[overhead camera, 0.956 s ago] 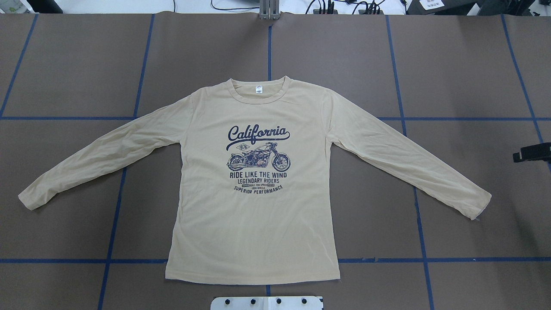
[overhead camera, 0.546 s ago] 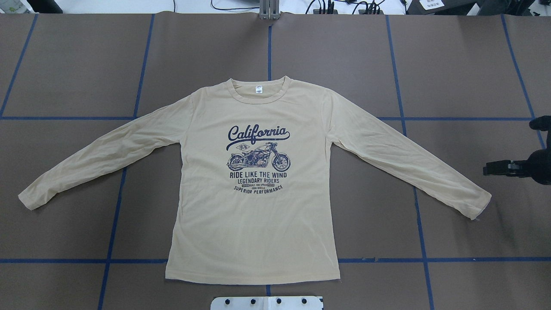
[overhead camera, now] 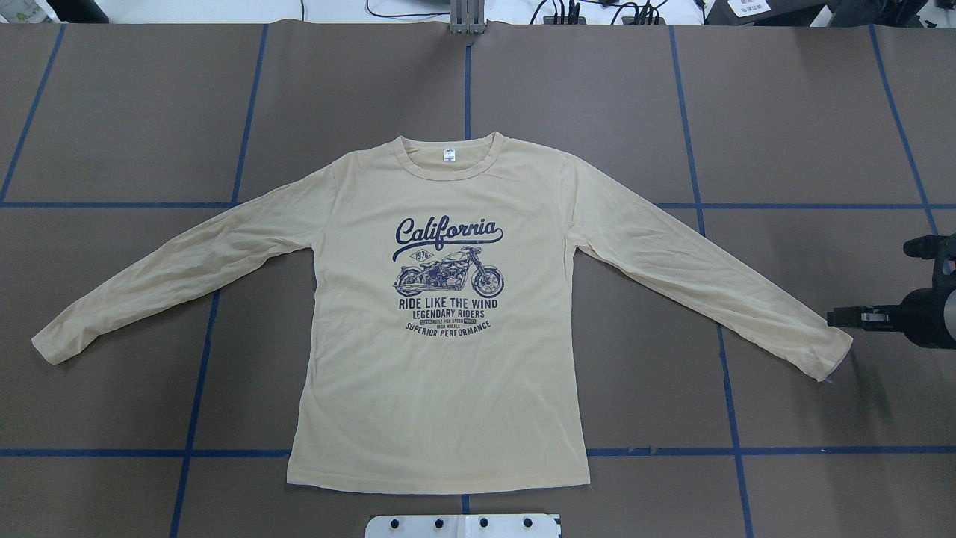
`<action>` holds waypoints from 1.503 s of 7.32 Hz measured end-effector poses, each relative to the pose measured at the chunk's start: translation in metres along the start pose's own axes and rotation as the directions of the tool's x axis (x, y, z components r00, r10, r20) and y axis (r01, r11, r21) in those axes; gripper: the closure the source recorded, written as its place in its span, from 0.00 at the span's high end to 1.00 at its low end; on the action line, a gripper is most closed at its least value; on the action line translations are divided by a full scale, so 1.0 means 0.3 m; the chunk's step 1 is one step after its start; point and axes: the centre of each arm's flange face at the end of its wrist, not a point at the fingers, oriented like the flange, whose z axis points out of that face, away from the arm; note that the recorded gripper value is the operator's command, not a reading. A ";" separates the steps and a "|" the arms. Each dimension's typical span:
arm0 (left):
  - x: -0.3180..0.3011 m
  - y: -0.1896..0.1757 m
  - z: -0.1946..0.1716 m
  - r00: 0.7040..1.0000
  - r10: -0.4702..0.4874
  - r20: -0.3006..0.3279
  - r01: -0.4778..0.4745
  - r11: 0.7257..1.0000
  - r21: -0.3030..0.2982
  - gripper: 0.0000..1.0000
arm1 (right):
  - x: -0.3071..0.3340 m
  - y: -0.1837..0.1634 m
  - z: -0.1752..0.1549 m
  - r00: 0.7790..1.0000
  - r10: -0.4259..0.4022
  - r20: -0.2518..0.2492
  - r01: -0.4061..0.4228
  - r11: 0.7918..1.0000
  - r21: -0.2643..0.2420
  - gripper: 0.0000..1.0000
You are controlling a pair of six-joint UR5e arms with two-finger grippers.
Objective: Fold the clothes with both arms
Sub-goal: 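Lower the right gripper onto the sleeve cuff nearest it and grasp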
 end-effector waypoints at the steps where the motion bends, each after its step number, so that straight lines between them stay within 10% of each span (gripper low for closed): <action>1: 0.000 0.006 0.006 1.000 -0.004 -0.018 0.004 1.000 0.000 1.00 | 0.035 0.011 0.023 1.000 -0.004 0.012 0.004 1.000 0.006 0.48; 11: -0.009 0.028 0.026 0.999 -0.017 -0.046 0.017 1.000 -0.008 1.00 | 0.048 0.074 0.095 0.999 -0.036 -0.002 0.036 0.999 -0.022 0.39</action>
